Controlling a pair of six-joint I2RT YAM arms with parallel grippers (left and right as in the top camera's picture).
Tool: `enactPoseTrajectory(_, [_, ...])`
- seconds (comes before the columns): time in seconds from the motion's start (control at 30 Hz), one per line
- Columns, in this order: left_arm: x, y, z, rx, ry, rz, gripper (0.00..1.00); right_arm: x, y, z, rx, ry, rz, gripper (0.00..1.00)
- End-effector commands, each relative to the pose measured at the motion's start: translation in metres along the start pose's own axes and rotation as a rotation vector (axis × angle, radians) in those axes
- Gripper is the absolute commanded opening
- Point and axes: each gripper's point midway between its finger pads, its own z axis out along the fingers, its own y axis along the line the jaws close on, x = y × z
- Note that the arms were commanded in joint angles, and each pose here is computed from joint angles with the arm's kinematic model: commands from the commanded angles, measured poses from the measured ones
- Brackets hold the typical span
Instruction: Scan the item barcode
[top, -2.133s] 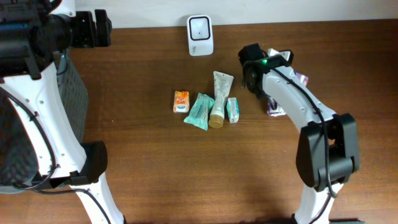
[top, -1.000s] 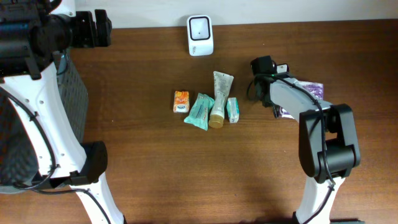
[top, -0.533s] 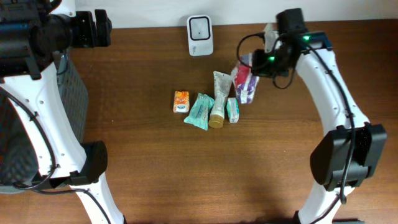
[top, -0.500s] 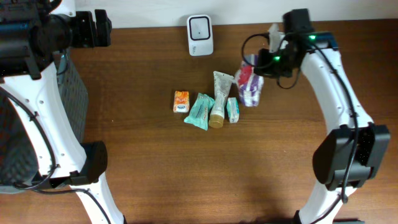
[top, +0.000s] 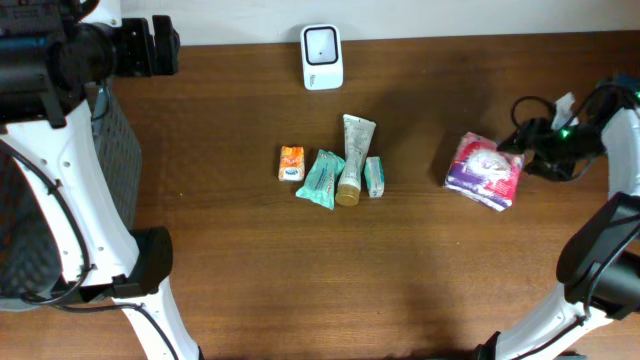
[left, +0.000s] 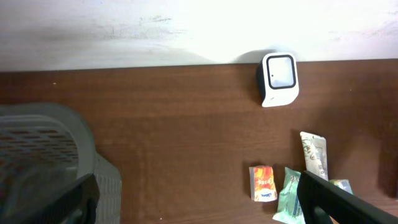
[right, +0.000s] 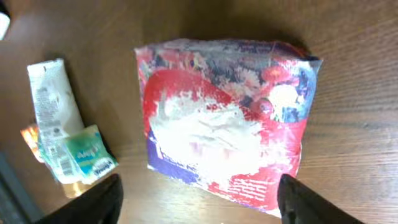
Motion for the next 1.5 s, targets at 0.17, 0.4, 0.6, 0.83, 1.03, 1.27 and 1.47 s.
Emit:
enactPoseTrajectory(0.17, [0.0,-0.001,-0.002,0.008,-0.004,-0.007,0.99,0.01,-0.048,0.015,0.129,0.023,0.013,0.75])
enactPoseTrajectory(0.4, [0.0,-0.001,-0.002,0.008,-0.004,-0.007,0.99,0.021,-0.047,0.071,-0.034,-0.012,0.052,0.74])
enactPoseTrajectory(0.6, [0.0,-0.001,-0.002,0.008,-0.004,-0.007,0.99,0.038,-0.002,0.102,-0.162,0.022,-0.031,0.04])
enactPoseTrajectory(0.83, [0.0,-0.001,-0.002,0.008,-0.004,-0.007,0.99,-0.052,0.18,0.065,-0.387,-0.258,-0.154,0.04])
enactPoseTrajectory(1.03, [0.0,-0.001,-0.002,0.008,-0.004,-0.007,0.99,-0.09,0.308,0.059,-0.415,-0.733,-0.118,0.04])
enactPoseTrajectory(1.27, [0.0,-0.001,-0.002,0.008,-0.004,-0.007,0.99,-0.099,0.386,0.133,-0.597,-0.632,-0.105,0.04])
enactPoseTrajectory(1.47, [0.0,-0.001,-0.002,0.008,-0.004,-0.007,0.99,-0.096,0.392,0.144,-0.57,-0.582,-0.185,0.04])
